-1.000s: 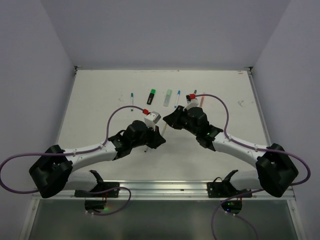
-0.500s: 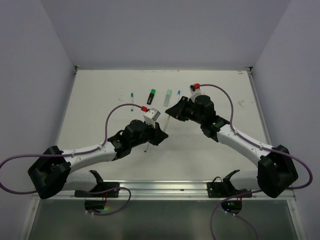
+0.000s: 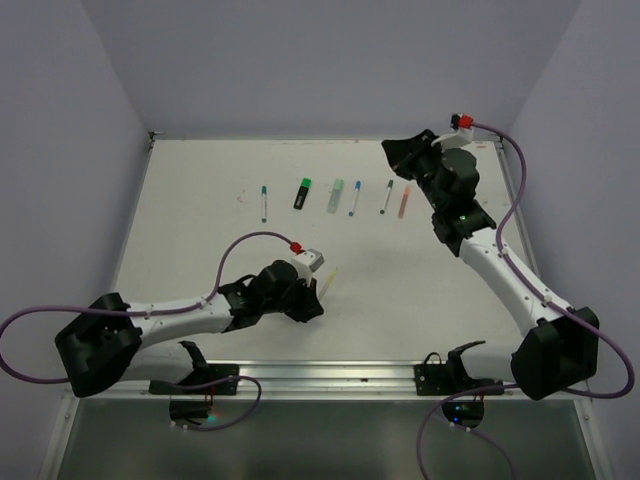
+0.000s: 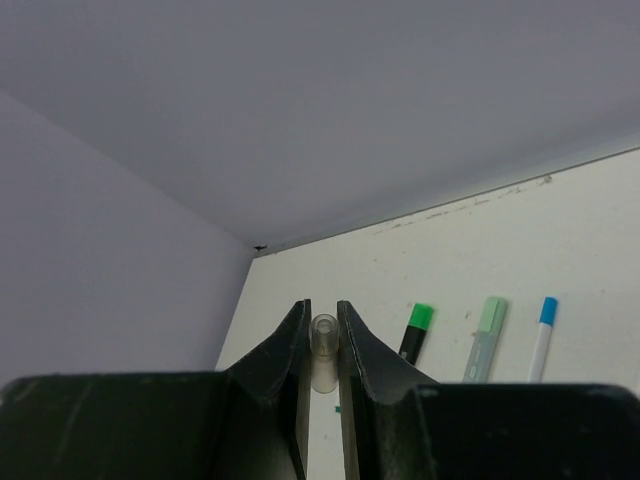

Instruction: Open the pen caps

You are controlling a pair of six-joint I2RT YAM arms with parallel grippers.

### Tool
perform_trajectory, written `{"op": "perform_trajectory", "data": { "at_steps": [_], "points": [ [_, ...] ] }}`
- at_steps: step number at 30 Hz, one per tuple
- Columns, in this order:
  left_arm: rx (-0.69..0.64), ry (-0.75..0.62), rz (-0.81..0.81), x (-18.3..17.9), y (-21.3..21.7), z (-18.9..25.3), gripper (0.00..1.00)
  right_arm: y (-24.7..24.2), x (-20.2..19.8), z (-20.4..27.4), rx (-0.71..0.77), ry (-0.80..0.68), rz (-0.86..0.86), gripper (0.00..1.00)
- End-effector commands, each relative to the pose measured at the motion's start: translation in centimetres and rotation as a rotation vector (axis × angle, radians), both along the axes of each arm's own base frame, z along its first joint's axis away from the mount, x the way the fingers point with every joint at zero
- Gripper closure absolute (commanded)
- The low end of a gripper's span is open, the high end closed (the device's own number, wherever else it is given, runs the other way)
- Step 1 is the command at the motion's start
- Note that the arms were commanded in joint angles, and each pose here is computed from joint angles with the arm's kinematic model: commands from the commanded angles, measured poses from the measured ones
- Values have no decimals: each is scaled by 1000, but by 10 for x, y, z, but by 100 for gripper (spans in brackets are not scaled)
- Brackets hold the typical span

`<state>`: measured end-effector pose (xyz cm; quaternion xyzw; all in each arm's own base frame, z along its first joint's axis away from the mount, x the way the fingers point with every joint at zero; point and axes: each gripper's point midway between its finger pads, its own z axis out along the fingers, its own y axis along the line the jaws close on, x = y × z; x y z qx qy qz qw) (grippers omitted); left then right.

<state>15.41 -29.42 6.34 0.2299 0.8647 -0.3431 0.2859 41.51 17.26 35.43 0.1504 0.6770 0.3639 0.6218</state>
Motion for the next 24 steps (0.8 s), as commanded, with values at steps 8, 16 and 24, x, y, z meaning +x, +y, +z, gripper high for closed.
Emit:
{"op": "perform_trajectory", "data": {
  "at_steps": [8, 16, 24],
  "points": [
    [224, 53, 249, 31, 21, -18, 94, 23, -28, -144, -172, 363, 162, 100],
    [324, 37, 331, 54, 20, -26, 91, 45, -58, -214, -235, 501, 245, 100],
    [400, 71, 374, 57, 23, -41, 89, 67, -75, -250, -246, 563, 307, 100]
  ]
}}
